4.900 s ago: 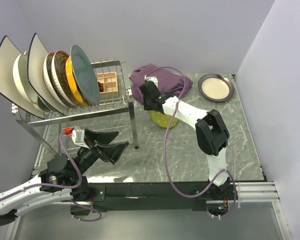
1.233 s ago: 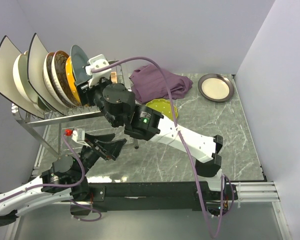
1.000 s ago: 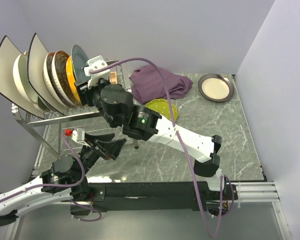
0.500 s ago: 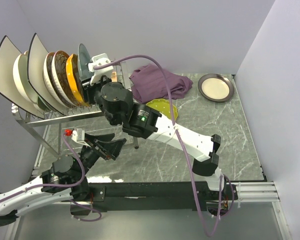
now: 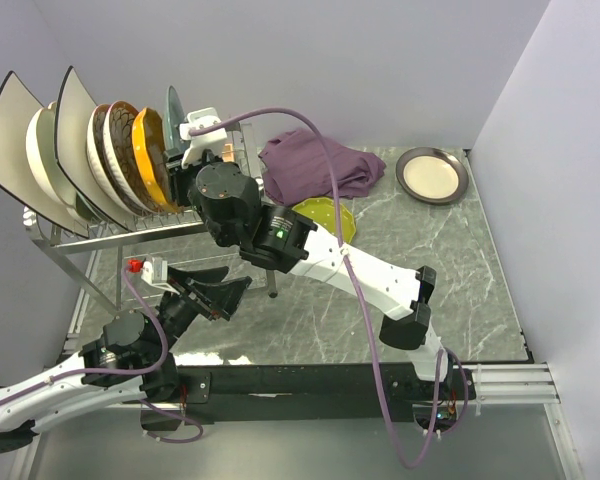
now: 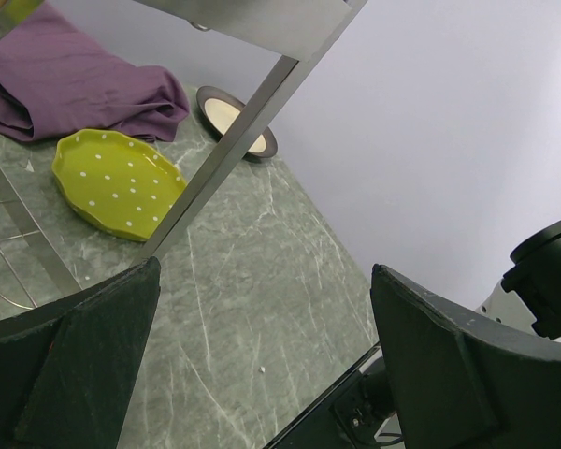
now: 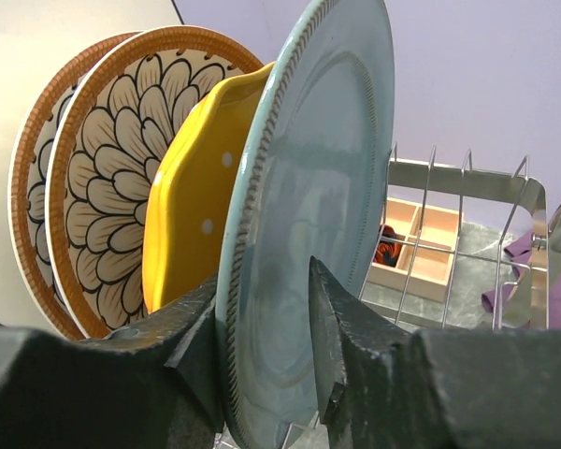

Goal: Unload the plates from the dish rack
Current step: Unload the plate from the dish rack.

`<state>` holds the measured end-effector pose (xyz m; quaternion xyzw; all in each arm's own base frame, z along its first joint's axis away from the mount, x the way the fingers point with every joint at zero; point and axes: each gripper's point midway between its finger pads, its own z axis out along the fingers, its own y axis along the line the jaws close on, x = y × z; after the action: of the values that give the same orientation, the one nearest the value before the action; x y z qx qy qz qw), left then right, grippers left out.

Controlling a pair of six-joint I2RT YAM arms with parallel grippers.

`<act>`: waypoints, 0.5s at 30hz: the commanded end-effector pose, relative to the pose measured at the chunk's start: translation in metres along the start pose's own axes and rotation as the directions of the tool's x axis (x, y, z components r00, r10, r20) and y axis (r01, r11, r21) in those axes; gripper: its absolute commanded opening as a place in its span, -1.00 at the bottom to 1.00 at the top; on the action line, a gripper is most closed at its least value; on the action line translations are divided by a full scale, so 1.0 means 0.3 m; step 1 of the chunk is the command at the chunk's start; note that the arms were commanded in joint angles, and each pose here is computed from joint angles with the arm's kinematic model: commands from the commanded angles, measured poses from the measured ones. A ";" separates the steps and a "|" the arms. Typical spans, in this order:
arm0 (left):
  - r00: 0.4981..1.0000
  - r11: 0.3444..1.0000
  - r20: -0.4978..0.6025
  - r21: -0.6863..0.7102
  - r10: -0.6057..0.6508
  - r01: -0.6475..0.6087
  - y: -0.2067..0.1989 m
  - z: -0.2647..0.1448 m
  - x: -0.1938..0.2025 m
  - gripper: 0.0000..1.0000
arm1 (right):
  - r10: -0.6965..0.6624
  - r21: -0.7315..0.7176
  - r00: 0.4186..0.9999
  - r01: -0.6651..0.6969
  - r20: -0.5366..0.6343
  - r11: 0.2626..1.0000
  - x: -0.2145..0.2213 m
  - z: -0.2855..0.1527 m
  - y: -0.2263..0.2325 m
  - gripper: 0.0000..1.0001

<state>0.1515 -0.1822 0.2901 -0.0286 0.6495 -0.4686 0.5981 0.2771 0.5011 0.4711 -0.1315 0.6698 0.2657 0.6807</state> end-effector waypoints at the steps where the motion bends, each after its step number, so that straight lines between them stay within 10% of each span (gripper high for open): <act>1: 1.000 1.000 0.012 0.002 -0.013 0.013 -0.002 -0.004 -0.010 0.99 | 0.024 0.063 1.000 -0.024 0.005 0.998 0.004 0.021 -0.049 -0.21; 10: 1.000 1.000 0.009 0.004 -0.013 0.013 -0.003 -0.003 -0.008 0.99 | 0.039 0.092 0.999 -0.039 -0.001 0.995 0.014 0.019 -0.062 -0.32; 15: 1.000 1.000 0.009 0.002 -0.013 0.013 0.000 -0.004 -0.006 0.99 | 0.037 0.060 0.999 -0.037 0.004 0.997 0.002 0.013 -0.049 -0.76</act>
<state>0.1515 -0.1822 0.2901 -0.0286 0.6495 -0.4686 0.5981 0.2754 0.5038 0.4709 -0.1133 0.6730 0.2831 0.6739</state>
